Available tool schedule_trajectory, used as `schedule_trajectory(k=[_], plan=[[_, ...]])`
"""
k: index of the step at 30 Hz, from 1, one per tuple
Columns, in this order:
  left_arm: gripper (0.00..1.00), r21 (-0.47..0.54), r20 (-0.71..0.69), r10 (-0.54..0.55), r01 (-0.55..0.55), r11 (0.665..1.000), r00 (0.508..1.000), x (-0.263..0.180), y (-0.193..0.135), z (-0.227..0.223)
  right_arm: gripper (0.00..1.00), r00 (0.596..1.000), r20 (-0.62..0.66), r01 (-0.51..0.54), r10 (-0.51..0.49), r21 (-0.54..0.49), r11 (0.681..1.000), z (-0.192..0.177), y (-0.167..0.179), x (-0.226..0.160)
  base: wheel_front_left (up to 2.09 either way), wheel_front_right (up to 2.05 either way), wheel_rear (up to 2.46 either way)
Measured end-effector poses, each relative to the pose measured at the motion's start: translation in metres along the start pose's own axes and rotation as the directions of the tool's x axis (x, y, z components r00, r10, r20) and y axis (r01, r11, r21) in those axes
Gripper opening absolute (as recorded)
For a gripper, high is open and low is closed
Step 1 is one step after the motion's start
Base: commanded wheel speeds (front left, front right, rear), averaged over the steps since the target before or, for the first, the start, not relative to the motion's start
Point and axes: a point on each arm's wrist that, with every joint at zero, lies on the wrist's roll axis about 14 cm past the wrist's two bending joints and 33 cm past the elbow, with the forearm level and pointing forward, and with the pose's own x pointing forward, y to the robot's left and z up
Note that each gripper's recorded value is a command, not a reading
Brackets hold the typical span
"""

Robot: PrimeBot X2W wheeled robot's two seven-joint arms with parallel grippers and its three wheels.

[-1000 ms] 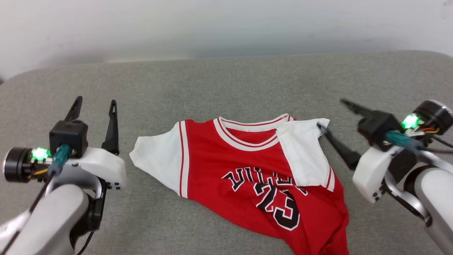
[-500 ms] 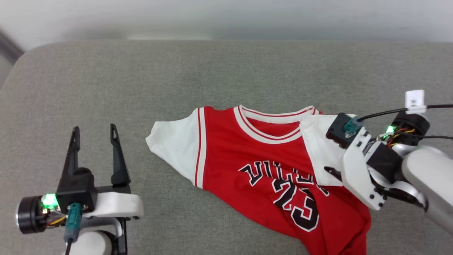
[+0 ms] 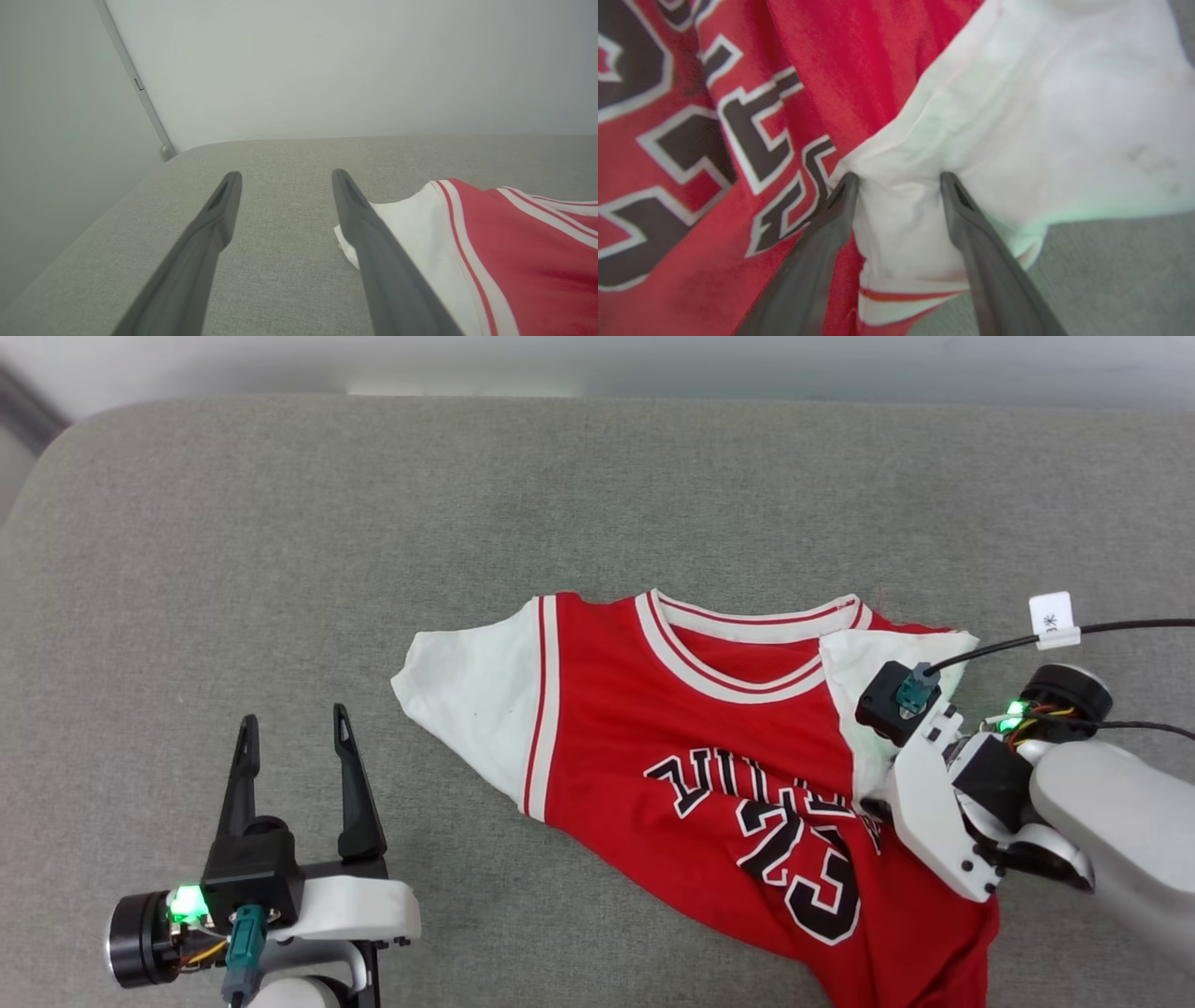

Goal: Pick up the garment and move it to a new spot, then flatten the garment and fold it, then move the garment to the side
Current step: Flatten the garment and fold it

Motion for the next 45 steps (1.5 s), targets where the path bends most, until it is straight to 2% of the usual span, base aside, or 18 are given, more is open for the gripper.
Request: schedule_trajectory(k=[3,6,10,15,18,21,23,27,30,32,35,37,39,40,45], plan=[[1.00,-0.008,-0.013,-0.004,0.004,1.000,1.000,-0.003,-0.003,-0.005,0.00,0.995,0.097,0.003,-0.004,0.006,1.000,0.011,0.002,-0.005,0.00,0.00,0.00],[1.00,-0.008,-0.012,-0.002,0.002,1.000,1.000,-0.007,-0.001,-0.005,0.00,0.974,0.226,0.023,-0.026,0.015,1.000,0.028,0.000,-0.020,0.00,0.00,0.00],[1.00,-0.016,0.008,-0.014,0.015,1.000,1.000,-0.012,-0.002,0.001,0.00,0.898,0.433,0.039,-0.076,0.094,0.995,0.059,-0.009,-0.058,0.00,0.00,0.00],[1.00,-0.033,0.023,-0.050,0.051,0.998,0.998,-0.017,-0.012,0.006,0.00,0.799,0.566,0.064,-0.201,0.252,0.965,0.052,-0.031,-0.098,0.00,0.00,0.00],[1.00,-0.041,0.022,-0.070,0.071,0.997,0.997,-0.020,-0.019,0.006,0.00,0.745,0.594,0.057,-0.302,0.395,0.917,0.031,-0.049,-0.114,0.00,0.00,0.00],[1.00,-0.040,0.017,-0.081,0.082,0.996,0.997,-0.021,-0.022,0.004,0.00,0.731,0.558,0.070,-0.393,0.511,0.857,-0.005,-0.061,-0.115,0.00,0.00,0.00],[1.00,-0.044,0.004,-0.082,0.082,0.996,0.997,-0.024,-0.022,0.000,0.00,0.724,0.520,0.069,-0.453,0.598,0.798,-0.031,-0.068,-0.113,0.00,0.00,0.00],[1.00,-0.044,-0.005,-0.088,0.088,0.995,0.996,-0.026,-0.024,-0.003,0.00,0.734,0.404,0.117,-0.546,0.717,0.687,-0.090,-0.073,-0.107,0.00,0.00,0.00],[1.00,-0.041,-0.017,-0.087,0.086,0.995,0.996,-0.028,-0.023,-0.007,0.00,0.760,0.320,0.131,-0.566,0.777,0.615,-0.125,-0.064,-0.098,0.00,0.00,0.00],[1.00,-0.045,-0.019,-0.088,0.087,0.995,0.996,-0.029,-0.023,-0.008,0.00,0.773,0.279,0.142,-0.570,0.799,0.584,-0.140,-0.058,-0.092,0.00,0.00,0.00],[1.00,-0.046,-0.022,-0.094,0.093,0.995,0.995,-0.029,-0.025,-0.009,0.00,0.785,0.248,0.148,-0.568,0.815,0.561,-0.150,-0.051,-0.087,0.00,0.00,0.00],[1.00,-0.044,-0.023,-0.100,0.099,0.994,0.995,-0.030,-0.026,-0.009,0.02,0.779,0.245,0.158,-0.577,0.814,0.559,-0.151,-0.051,-0.087,0.00,0.00,0.00],[1.00,-0.046,-0.024,-0.105,0.103,0.994,0.994,-0.031,-0.027,-0.009,1.00,0.745,0.262,0.164,-0.614,0.820,0.548,-0.149,-0.057,-0.094,0.00,0.00,0.00],[1.00,-0.045,-0.022,-0.105,0.104,0.994,0.994,-0.032,-0.027,-0.009,1.00,0.724,0.274,0.171,-0.633,0.818,0.550,-0.146,-0.061,-0.099,0.00,0.00,0.00],[1.00,-0.045,-0.022,-0.097,0.096,0.994,0.995,-0.039,-0.023,-0.008,1.00,0.598,0.368,0.239,-0.712,0.766,0.597,-0.126,-0.083,-0.137,0.00,0.00,0.00]])
